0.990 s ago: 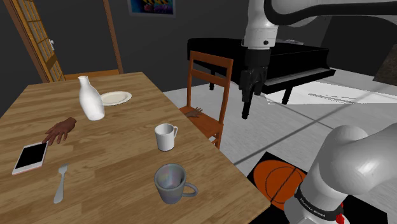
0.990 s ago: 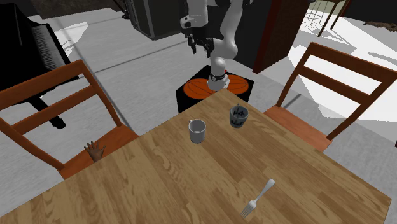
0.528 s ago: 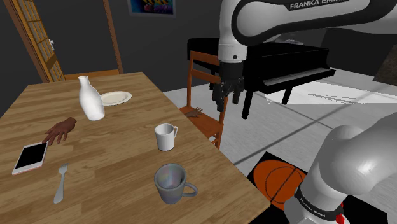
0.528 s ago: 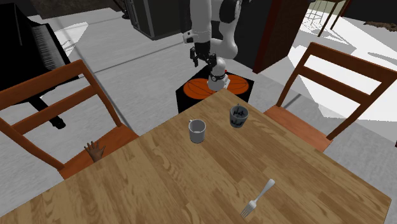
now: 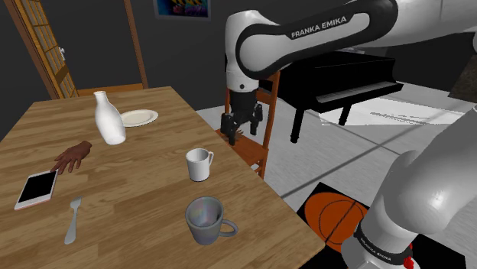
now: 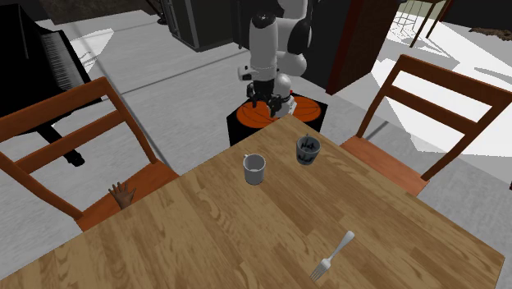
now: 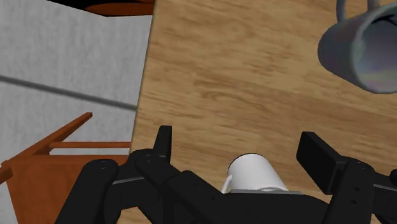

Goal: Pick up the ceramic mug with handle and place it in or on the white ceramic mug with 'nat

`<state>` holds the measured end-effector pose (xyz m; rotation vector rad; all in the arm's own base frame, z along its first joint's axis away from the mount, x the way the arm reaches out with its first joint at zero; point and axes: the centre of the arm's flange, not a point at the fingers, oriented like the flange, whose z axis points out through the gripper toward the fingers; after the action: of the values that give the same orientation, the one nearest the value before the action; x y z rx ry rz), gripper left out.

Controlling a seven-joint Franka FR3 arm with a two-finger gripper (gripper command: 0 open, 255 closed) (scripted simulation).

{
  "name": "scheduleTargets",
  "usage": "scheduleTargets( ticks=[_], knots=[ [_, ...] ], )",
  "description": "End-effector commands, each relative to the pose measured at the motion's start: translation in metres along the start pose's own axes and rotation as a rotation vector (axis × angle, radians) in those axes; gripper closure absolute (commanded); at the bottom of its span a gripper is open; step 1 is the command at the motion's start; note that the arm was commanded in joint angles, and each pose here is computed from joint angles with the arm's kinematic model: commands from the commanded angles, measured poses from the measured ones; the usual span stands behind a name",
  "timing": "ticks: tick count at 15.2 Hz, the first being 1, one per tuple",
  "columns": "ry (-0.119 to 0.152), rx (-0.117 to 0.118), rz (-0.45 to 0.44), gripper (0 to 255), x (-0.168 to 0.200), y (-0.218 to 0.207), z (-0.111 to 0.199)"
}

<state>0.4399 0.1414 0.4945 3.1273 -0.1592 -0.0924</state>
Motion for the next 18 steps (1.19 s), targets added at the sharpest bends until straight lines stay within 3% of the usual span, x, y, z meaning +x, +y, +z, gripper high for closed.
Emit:
scheduleTargets(
  ticks=[1, 16, 18],
  knots=[
    [0.006, -0.005, 0.014, 0, 0.019, -0.019, 0.013],
    [0.044, -0.054, 0.112, 0, 0.16, -0.132, 0.095],
    [0.044, -0.054, 0.112, 0, 0.16, -0.132, 0.106]
  ],
)
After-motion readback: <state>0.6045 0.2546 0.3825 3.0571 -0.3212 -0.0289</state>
